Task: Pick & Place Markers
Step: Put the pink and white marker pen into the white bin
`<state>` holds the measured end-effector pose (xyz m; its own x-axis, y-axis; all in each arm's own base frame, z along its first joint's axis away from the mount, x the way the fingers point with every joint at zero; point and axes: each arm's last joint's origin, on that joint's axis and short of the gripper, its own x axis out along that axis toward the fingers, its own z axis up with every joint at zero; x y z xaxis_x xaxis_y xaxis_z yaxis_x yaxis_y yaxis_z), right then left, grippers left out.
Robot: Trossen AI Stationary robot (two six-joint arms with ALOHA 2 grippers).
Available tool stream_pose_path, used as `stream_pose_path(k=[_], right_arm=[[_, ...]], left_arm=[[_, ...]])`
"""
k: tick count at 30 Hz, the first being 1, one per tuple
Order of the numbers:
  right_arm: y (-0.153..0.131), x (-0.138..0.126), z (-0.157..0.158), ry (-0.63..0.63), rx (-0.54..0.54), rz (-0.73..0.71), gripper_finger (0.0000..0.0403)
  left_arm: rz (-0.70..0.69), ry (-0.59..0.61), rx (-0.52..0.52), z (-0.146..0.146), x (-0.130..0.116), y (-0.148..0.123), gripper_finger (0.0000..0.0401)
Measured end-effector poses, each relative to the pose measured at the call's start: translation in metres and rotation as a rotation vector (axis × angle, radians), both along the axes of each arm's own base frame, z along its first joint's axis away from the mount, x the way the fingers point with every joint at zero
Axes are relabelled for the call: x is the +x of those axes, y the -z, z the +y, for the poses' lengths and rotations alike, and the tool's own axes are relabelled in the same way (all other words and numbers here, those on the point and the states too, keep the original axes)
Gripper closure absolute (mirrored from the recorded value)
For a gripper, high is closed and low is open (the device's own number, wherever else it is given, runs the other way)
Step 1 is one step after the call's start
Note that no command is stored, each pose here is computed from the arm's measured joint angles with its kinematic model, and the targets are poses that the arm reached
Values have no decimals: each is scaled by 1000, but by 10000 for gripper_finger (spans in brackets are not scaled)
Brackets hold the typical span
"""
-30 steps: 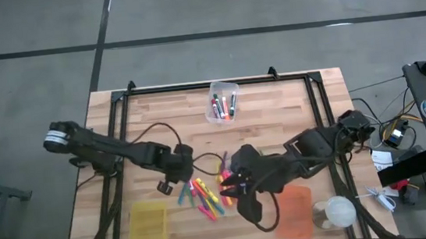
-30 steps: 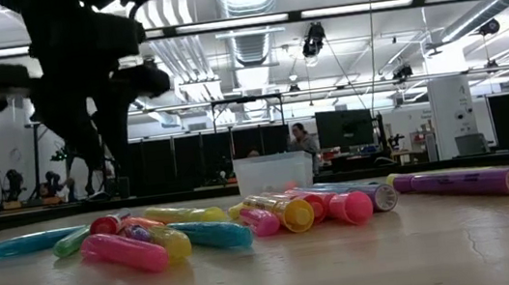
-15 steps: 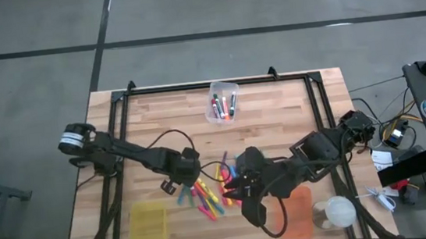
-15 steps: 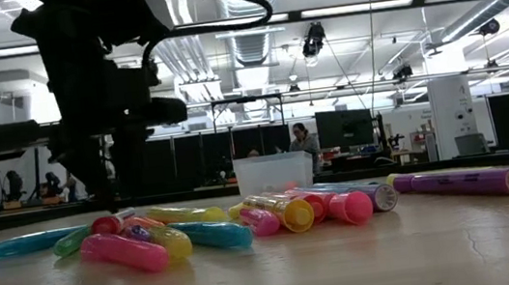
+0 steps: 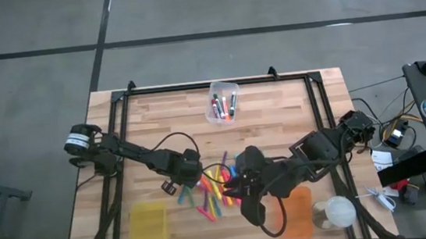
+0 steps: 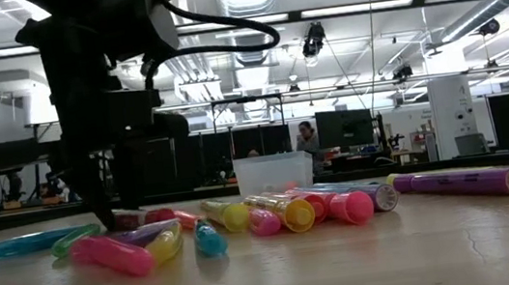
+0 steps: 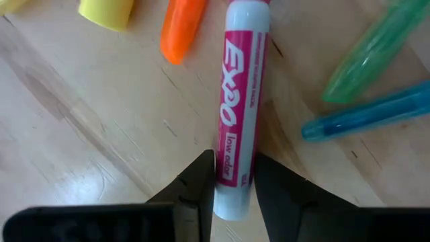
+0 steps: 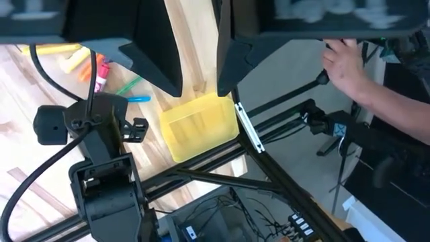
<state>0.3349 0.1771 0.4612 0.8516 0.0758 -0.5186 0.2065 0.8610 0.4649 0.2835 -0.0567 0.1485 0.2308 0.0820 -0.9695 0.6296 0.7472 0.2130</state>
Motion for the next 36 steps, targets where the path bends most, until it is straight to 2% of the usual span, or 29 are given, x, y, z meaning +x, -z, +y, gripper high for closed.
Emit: stream_pose_path(k=[5,12,19,26,36], right_arm=[[0,0,-1,9,-5,-3,324],[-2,0,-4,25,-8,-9,328],[-10,-5,-16,128,-56,-54,328],[-26,-11,-43,257,-123,-117,328],[-30,-10,-61,335,-148,-130,328]], left_arm=[[-3,-40,-8,0,-1,-2,307],[-20,-99,-24,2,-7,-12,344],[24,-232,-35,5,-16,-17,345],[53,-285,-34,7,-23,-23,345],[-27,-334,45,20,-47,-61,345]])
